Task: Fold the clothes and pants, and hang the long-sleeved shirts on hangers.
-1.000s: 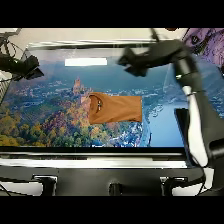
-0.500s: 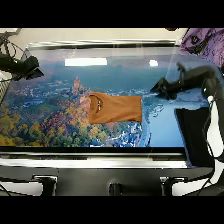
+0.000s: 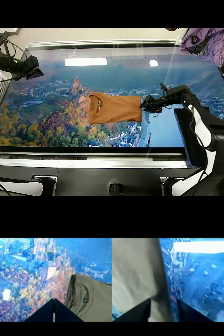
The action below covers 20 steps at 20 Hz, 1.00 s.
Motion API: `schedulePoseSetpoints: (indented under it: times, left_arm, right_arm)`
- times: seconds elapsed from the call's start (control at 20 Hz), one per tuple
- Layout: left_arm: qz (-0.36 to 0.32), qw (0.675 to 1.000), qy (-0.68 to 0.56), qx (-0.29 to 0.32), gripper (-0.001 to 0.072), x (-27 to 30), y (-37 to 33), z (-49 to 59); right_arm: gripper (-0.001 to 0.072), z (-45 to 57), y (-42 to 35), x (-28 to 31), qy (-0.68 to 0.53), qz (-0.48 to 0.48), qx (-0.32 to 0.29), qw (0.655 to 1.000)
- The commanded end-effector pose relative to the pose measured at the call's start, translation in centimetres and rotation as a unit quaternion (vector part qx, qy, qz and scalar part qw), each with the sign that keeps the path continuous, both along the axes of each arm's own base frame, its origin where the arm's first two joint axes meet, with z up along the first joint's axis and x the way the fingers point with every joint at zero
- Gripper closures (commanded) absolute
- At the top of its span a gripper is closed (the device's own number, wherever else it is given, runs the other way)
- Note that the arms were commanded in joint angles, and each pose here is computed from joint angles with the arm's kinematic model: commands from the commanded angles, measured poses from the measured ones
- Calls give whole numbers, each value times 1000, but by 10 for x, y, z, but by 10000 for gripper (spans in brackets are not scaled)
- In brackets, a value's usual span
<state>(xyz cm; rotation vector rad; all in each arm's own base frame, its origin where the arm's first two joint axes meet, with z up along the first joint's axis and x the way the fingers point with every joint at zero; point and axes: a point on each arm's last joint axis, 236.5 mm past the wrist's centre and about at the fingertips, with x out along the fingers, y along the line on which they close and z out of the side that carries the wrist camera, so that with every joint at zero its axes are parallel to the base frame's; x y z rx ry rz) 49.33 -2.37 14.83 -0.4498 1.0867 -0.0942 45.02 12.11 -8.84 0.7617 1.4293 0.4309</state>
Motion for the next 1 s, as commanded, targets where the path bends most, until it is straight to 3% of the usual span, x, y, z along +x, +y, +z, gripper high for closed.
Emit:
schedulePoseSetpoints:
  times: [0.0,0.15,0.25,0.3,0.7,0.95]
  left_arm:
    - [0,1000,1,0,692,1,0,-1]
    - [0,1000,2,0,692,1,0,-3]
    - [0,1000,3,0,693,1,0,-3]
    - [0,1000,3,0,692,1,0,-3]
    - [0,1000,3,0,692,1,0,-3]
    - [0,1000,3,0,692,1,0,-3]
  right_arm:
    - [409,-11,11,6,-9,-5,-8,1000]
    - [412,-12,24,5,-9,3,-10,1000]
    - [616,-8,29,4,-8,4,-2,1000]
    - [678,-3,29,7,-13,-1,4,1000]
    - [679,108,-45,75,-83,-101,15,991]
    - [680,157,-119,94,-116,-170,-26,978]
